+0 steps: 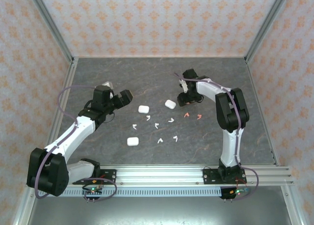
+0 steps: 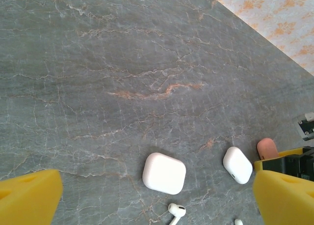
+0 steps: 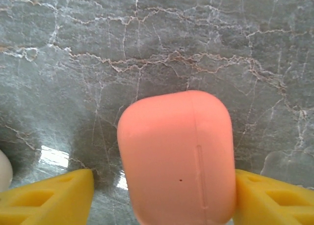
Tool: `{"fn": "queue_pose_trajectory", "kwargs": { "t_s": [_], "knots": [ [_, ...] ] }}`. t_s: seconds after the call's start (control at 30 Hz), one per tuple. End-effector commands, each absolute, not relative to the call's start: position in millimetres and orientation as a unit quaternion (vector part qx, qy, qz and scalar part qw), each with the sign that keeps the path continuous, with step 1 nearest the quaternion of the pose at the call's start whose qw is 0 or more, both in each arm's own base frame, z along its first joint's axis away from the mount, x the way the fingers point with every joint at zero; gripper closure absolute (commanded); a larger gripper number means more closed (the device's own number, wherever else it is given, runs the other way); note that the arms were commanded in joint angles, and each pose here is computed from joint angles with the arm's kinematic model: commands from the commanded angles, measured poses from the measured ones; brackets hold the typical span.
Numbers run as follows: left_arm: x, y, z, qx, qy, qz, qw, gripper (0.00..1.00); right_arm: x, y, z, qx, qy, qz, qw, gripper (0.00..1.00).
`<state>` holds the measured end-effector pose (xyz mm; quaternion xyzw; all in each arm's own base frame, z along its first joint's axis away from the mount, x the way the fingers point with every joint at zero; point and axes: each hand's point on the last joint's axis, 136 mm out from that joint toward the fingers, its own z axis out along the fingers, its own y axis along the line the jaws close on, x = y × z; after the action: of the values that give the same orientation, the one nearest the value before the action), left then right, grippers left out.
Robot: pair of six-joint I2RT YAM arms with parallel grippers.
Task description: Insert the wireless bluetooth earbuds into the charging case
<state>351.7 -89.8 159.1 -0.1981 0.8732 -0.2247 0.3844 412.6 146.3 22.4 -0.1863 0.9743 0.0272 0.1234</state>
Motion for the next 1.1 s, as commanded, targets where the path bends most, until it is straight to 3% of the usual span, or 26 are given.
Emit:
{"fn": "queue_pose_trajectory", "kwargs": {
  "t_s": [0.0, 0.13, 0.33, 0.77, 1.07],
  "knots": [
    [354, -87, 175, -0.19, 0.871, -0.213, 0.4, 0.0, 402, 137, 17, -0.188, 0.977, -0.003, 0.099, 0.36],
    [354, -86, 176, -0.189, 0.87, -0.21, 0.403, 0.0, 408, 137, 17, -0.187, 0.977, -0.009, 0.104, 0.46],
    [352, -83, 181, -0.186, 0.87, -0.204, 0.409, 0.0, 415, 136, 23, -0.188, 0.975, -0.016, 0.119, 0.53],
    [349, -90, 200, -0.161, 0.864, -0.221, 0.423, 0.0, 421, 141, 68, -0.21, 0.955, -0.001, 0.21, 0.57],
    [350, -134, 233, -0.089, 0.848, -0.33, 0.405, 0.0, 387, 168, 121, -0.287, 0.903, 0.039, 0.316, 0.58]
  ]
}}
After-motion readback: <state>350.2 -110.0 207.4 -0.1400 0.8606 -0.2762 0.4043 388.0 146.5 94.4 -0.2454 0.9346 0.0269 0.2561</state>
